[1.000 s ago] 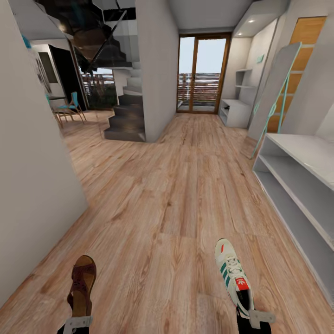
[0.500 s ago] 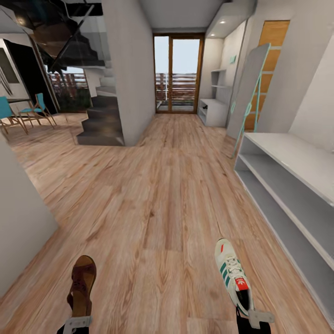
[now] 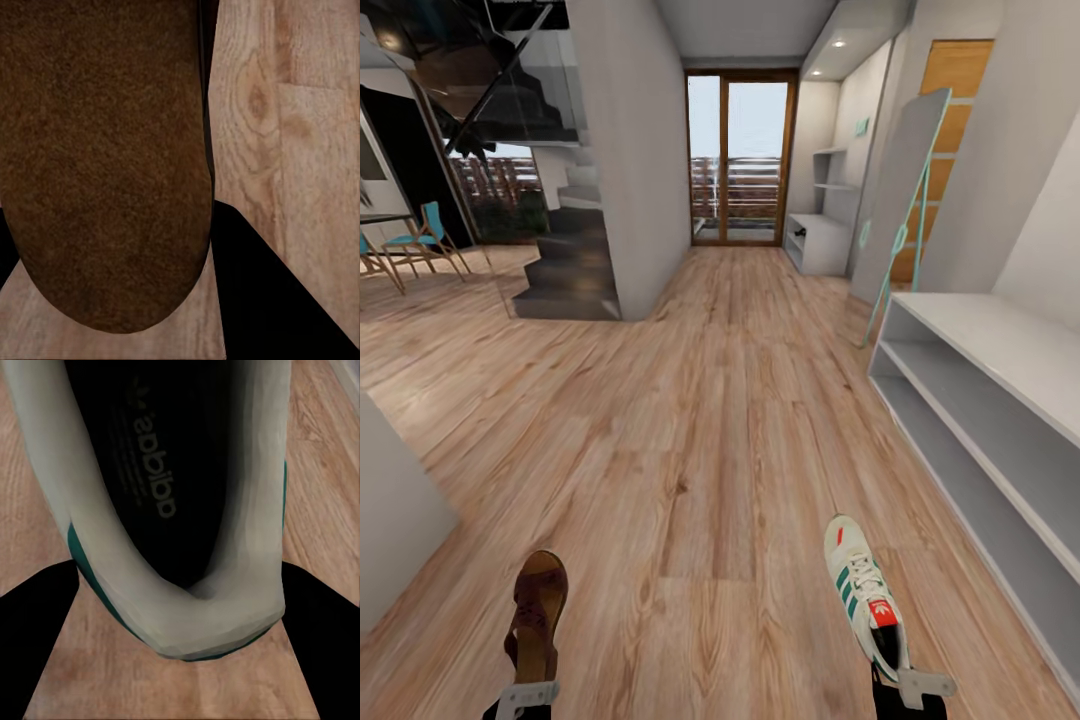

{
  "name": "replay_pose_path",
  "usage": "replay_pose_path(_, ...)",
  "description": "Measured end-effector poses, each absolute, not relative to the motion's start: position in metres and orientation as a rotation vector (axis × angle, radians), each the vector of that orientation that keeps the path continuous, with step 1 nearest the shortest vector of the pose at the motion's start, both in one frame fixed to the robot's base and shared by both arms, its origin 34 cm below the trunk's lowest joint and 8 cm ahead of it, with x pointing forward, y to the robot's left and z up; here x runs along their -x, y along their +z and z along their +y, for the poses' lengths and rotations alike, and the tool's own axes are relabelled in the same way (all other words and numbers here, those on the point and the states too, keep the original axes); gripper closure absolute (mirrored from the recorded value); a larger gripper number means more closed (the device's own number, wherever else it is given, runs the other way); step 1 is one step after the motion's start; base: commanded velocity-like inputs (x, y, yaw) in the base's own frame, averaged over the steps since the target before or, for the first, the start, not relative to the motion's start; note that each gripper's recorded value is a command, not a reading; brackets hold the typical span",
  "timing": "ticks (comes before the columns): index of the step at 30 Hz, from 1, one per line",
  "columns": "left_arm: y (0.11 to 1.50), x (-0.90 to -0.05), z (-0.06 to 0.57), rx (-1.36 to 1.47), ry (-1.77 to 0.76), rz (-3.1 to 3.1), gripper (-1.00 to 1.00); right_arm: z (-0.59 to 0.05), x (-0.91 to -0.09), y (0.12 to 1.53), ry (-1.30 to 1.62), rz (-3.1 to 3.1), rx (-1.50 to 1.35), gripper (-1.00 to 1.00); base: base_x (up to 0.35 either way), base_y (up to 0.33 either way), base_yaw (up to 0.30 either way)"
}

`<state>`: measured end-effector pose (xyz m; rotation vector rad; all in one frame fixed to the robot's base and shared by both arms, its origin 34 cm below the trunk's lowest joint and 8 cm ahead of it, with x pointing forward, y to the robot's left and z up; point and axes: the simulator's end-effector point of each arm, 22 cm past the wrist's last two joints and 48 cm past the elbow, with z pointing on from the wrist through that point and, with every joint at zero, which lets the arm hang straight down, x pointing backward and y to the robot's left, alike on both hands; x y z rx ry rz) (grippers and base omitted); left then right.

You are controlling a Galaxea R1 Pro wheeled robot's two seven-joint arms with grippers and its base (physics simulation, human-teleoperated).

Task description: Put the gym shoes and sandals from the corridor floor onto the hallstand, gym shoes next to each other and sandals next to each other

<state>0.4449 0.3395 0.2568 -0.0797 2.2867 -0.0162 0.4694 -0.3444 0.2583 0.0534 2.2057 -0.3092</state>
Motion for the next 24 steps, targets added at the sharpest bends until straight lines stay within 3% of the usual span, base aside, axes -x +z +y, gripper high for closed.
replay_pose_path(24,0.2565,-0.4444,0.3397,0.082,-0.016,2.288,1.00,-0.3425,-0.4670,0.2570,-0.306,2.210,-0.054,1.00,0.336,0.000,0.000)
